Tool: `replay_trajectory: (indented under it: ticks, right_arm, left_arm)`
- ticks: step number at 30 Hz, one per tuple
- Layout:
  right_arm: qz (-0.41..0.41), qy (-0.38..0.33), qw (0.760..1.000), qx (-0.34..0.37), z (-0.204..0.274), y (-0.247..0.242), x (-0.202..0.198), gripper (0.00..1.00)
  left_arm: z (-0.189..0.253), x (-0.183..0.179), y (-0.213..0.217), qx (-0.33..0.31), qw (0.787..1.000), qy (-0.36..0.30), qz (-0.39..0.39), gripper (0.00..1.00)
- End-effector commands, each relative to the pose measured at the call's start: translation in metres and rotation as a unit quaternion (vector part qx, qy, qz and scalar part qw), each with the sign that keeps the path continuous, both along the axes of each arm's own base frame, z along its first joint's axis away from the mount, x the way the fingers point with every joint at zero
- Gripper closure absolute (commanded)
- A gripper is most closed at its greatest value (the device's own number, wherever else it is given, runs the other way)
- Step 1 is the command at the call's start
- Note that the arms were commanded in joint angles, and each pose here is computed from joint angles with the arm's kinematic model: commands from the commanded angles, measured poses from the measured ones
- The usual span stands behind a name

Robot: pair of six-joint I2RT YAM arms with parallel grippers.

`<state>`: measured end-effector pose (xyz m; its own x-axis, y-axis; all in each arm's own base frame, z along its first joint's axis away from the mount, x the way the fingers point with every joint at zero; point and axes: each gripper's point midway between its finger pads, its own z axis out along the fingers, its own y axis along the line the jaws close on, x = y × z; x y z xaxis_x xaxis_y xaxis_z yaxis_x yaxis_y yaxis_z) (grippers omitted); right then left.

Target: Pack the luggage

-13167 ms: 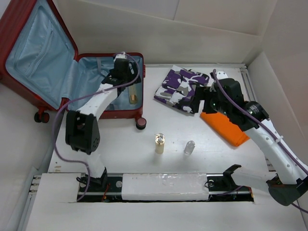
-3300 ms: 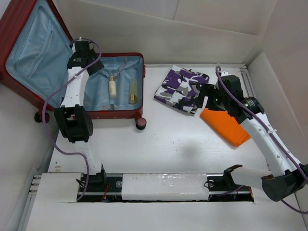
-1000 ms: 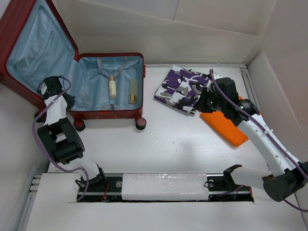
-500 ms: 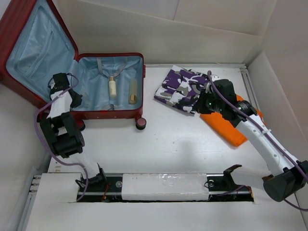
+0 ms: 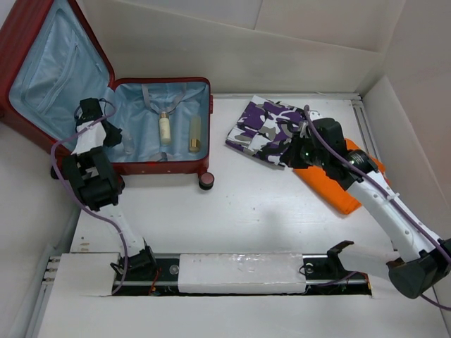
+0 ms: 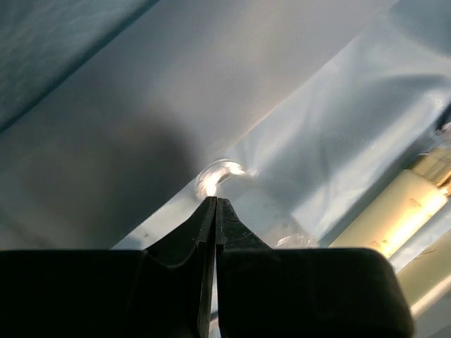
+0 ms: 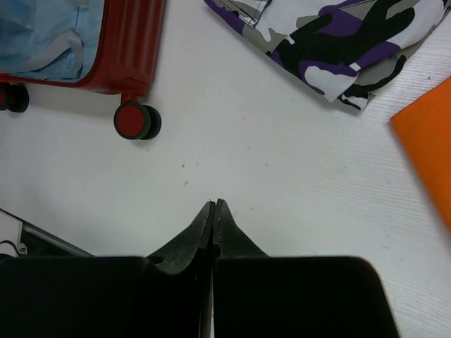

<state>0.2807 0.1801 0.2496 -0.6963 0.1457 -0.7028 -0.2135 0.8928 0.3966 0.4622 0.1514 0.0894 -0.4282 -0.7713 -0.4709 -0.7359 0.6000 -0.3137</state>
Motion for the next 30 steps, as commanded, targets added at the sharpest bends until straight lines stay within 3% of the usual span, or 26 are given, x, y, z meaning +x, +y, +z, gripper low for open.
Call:
replay_trajectory:
  ticks: [1, 6, 9, 13, 17, 21, 23, 28, 30]
  right_arm:
    - [-0.006, -0.032, 0.999, 0.023, 0.026, 0.004, -0.002, 1.0]
    - [0.013, -0.032, 0.999, 0.031, 0.029, 0.018, -0.014, 1.0]
    - [0.015, -0.029, 0.999, 0.026, 0.027, 0.023, -0.019, 1.0]
    - [0.009, -0.032, 0.999, 0.022, 0.028, 0.022, -0.022, 1.0]
    - [0.014, -0.024, 0.999, 0.024, 0.022, 0.024, -0.028, 1.0]
    - [0.033, -0.027, 0.999, 0.031, 0.023, 0.035, -0.032, 1.0]
    - [0.038, -0.03, 0.998, 0.033, 0.025, 0.039, -0.031, 0.99]
    - [0.041, -0.038, 0.998, 0.031, 0.027, 0.041, -0.031, 0.53]
    - [0.048, -0.039, 0.998, 0.03, 0.026, 0.044, -0.03, 0.48]
  left_arm:
    - [0.039, 0.035, -0.003, 0.01, 0.998, -0.063, -0.019, 1.0]
    - [0.073, 0.077, -0.019, 0.016, 0.992, -0.12, -0.037, 1.0]
    - [0.084, 0.091, -0.03, -0.02, 0.989, -0.143, -0.044, 1.0]
    - [0.086, 0.078, -0.035, -0.019, 0.991, -0.125, -0.041, 0.99]
    - [0.129, 0.044, -0.022, 0.057, 0.987, -0.151, -0.028, 0.99]
    - [0.153, 0.012, -0.031, 0.066, 0.982, -0.178, -0.028, 0.79]
    - [0.148, -0.005, -0.037, 0.071, 0.983, -0.169, -0.024, 0.64]
    - [0.128, -0.036, -0.035, 0.09, 0.986, -0.139, -0.014, 0.44]
    - [0.113, -0.045, -0.035, 0.092, 0.988, -0.119, -0.015, 0.44]
